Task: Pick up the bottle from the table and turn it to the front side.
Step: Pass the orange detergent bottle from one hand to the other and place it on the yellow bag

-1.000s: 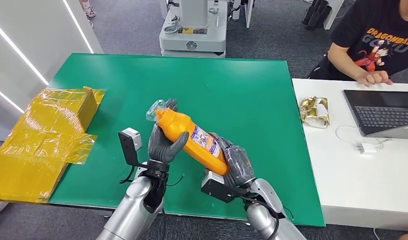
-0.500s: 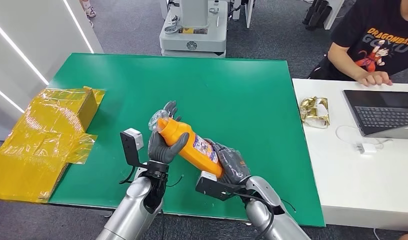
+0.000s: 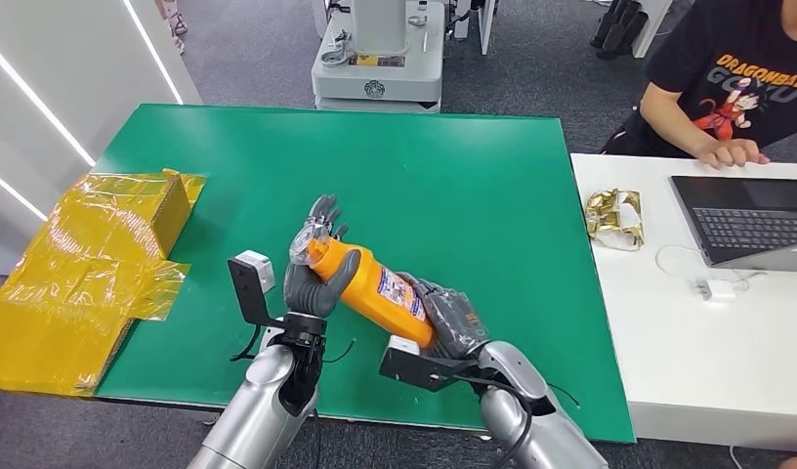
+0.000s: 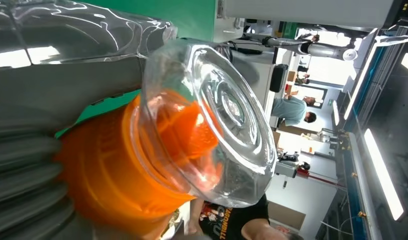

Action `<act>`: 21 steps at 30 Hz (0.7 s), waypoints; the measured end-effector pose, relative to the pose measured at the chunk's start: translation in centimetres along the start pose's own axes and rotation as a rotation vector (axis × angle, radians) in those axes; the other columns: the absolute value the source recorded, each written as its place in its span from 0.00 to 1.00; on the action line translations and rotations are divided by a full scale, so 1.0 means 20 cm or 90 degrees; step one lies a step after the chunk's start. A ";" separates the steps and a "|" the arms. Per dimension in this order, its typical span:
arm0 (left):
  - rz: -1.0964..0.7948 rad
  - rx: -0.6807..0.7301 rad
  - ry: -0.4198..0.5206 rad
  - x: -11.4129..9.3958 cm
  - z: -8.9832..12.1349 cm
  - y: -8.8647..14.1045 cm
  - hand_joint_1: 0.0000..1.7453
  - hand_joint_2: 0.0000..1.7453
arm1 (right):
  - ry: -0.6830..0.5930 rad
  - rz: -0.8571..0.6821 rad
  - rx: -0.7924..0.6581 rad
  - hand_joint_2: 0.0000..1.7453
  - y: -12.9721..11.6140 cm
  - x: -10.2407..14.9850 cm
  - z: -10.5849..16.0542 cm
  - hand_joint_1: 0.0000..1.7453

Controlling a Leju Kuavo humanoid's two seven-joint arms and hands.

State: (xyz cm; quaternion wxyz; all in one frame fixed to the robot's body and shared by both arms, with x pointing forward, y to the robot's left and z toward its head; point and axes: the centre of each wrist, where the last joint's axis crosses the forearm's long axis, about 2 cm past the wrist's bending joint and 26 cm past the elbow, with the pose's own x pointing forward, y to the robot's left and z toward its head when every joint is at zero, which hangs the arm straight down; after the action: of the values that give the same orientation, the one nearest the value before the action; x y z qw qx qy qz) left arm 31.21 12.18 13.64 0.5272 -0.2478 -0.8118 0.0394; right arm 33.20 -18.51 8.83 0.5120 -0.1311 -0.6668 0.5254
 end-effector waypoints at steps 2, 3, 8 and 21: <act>-0.004 -0.005 -0.003 0.00 0.00 0.00 1.00 1.00 | -0.001 0.003 -0.006 1.00 -0.01 0.00 -0.01 1.00; -0.005 -0.008 -0.004 0.00 0.00 0.00 1.00 1.00 | -0.002 0.005 -0.008 1.00 -0.02 -0.01 -0.01 1.00; -0.002 -0.019 -0.015 0.02 -0.02 -0.02 1.00 1.00 | -0.008 0.004 -0.021 1.00 -0.05 -0.02 -0.03 1.00; -0.008 -0.023 -0.035 0.05 -0.04 -0.03 1.00 1.00 | -0.020 -0.019 -0.036 1.00 -0.04 0.00 -0.05 0.43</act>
State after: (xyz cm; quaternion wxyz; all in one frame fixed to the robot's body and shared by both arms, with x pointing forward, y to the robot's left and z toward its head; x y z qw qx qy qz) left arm 31.30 11.91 15.00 0.5005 -0.2510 -0.8281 0.0279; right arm 34.38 -18.24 9.49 0.5050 -0.1273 -0.6912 0.5010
